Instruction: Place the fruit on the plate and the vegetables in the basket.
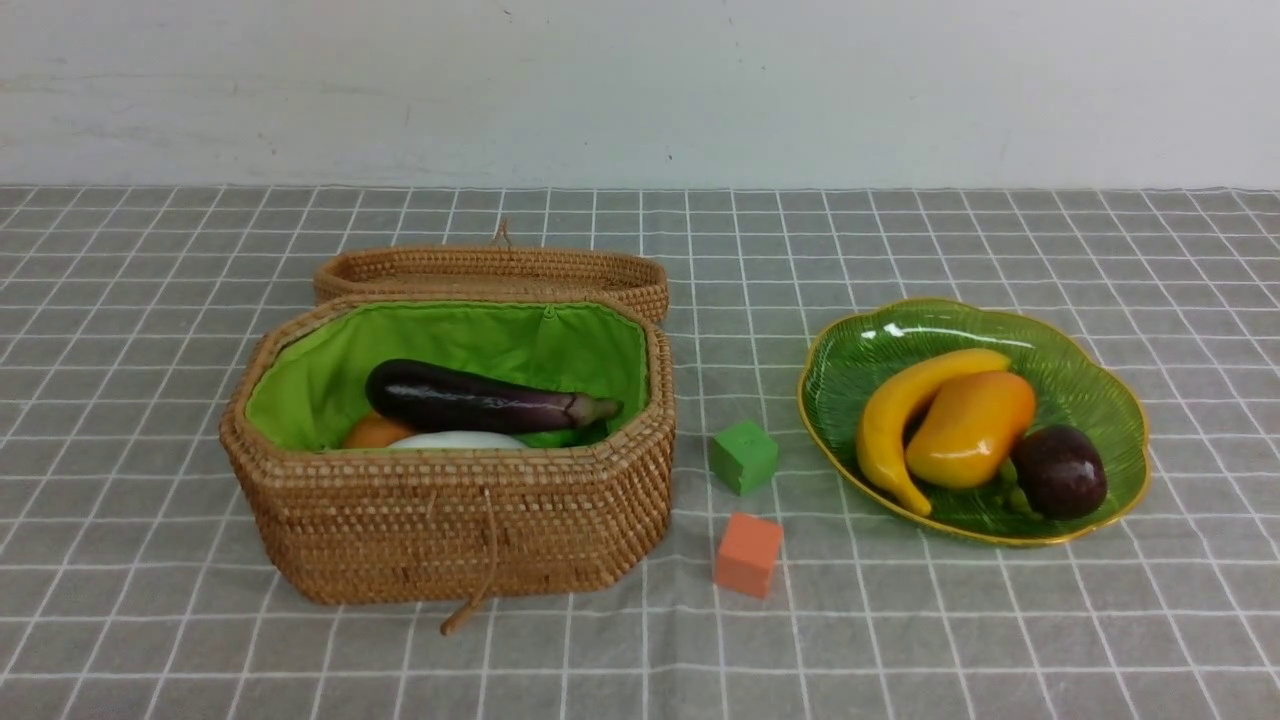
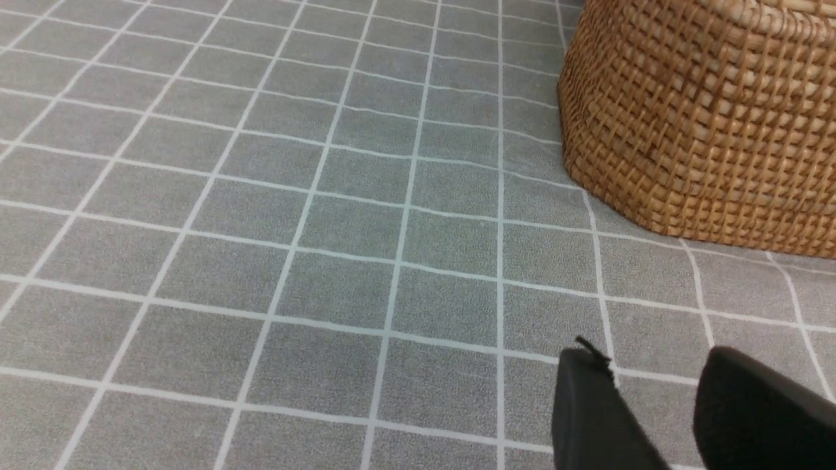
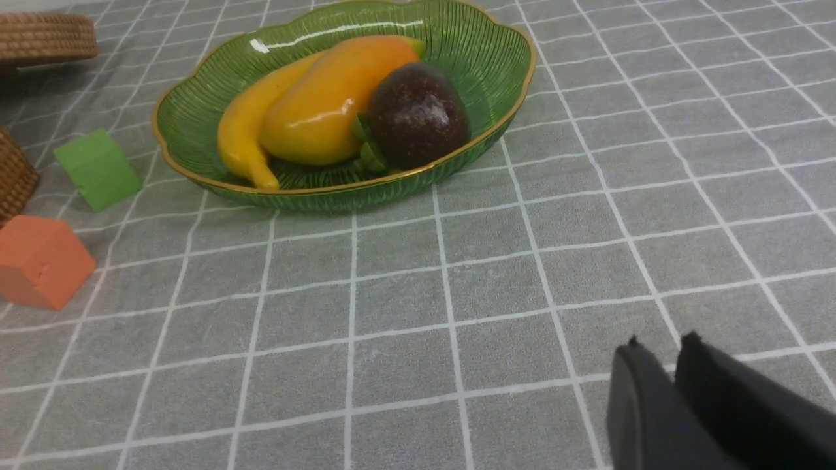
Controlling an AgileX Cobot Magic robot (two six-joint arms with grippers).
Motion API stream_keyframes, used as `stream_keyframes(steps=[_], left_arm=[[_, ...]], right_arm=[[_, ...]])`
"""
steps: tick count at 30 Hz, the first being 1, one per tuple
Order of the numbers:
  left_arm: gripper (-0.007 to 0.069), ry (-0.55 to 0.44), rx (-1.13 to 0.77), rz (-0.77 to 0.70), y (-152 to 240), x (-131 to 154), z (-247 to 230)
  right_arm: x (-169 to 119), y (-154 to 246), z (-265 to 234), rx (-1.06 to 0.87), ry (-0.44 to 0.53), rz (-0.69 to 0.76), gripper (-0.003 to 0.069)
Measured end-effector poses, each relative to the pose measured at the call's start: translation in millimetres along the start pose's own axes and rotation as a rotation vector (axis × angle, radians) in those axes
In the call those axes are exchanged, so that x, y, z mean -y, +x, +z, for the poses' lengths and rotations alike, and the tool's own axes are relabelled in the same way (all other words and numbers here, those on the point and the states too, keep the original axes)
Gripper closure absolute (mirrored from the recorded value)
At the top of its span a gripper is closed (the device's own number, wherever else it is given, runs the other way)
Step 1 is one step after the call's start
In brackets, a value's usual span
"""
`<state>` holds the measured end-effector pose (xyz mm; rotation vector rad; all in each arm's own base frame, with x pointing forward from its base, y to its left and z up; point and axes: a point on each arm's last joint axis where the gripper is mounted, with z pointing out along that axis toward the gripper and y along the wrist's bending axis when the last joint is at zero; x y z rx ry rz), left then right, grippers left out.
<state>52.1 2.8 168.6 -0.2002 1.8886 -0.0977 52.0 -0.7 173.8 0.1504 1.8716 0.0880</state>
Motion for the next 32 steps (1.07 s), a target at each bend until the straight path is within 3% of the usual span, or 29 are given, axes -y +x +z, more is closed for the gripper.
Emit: stream_keyframes(steps=[32], left_arm=[[0.0387,0.000,0.000,0.000,0.0,0.0,0.0]], right_arm=[[0.0,0.0,0.0,0.000,0.000,0.000,0.0538]])
